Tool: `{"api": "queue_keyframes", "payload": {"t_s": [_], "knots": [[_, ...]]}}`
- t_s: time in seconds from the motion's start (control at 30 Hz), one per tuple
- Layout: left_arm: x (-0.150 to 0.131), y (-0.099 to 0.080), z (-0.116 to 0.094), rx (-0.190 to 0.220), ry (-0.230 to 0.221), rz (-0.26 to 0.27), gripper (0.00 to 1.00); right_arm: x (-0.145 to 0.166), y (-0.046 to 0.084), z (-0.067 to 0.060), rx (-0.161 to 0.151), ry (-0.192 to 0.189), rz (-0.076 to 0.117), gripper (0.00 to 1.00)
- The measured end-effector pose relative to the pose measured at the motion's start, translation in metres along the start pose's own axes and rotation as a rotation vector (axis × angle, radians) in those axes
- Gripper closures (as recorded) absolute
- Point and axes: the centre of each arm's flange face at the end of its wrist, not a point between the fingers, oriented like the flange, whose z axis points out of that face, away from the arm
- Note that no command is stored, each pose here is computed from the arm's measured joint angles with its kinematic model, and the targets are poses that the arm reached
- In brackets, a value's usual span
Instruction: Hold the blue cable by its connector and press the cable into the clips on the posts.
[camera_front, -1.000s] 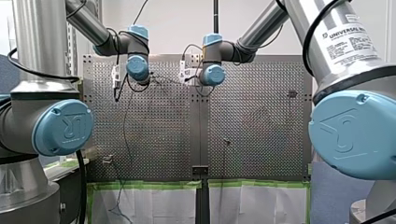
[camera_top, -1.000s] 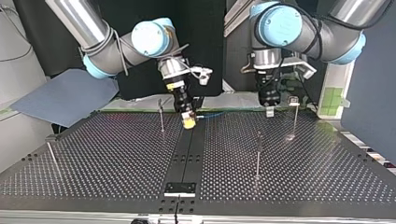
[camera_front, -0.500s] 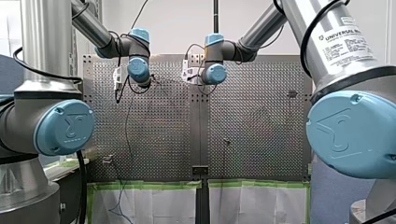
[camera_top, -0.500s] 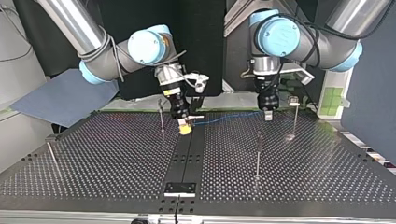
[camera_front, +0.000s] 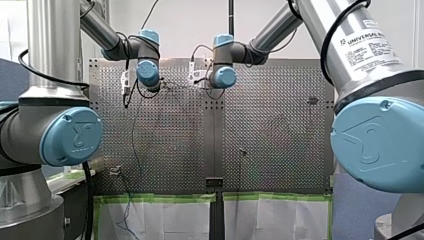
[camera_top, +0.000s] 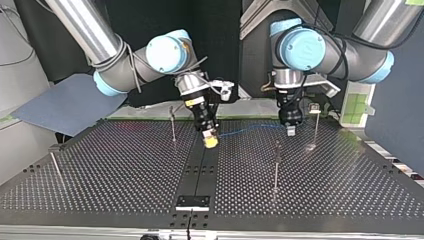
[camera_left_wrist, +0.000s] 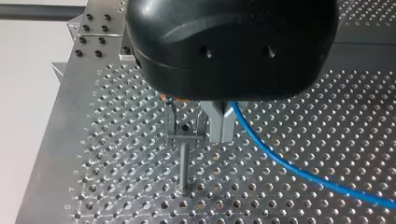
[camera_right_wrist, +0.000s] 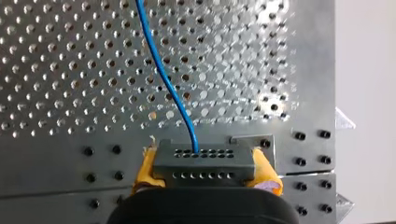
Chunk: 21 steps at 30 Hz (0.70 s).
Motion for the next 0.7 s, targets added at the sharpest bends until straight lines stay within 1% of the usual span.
{"api": "queue_keyframes", "payload": {"t_s": [0.1,0.33,0.5,0.7], "knots": [[0.000,0.001,0.002,-0.003,0.002,0.000,1.00,-0.001,-0.002,0.001,0.003,-0.002,0.001,1.00],[0.004,0.003,0.010,-0.014,0.010,0.003,1.00,-0.015,-0.003,0.008,0.006,-0.020,0.003,1.00],[0.008,0.002,0.018,-0.013,0.018,0.007,1.00,-0.012,-0.004,0.011,0.008,-0.014,0.005,1.00],[0.001,0.000,0.023,-0.007,0.005,0.001,1.00,-0.009,-0.002,0.016,0.005,-0.007,0.007,1.00]]}}
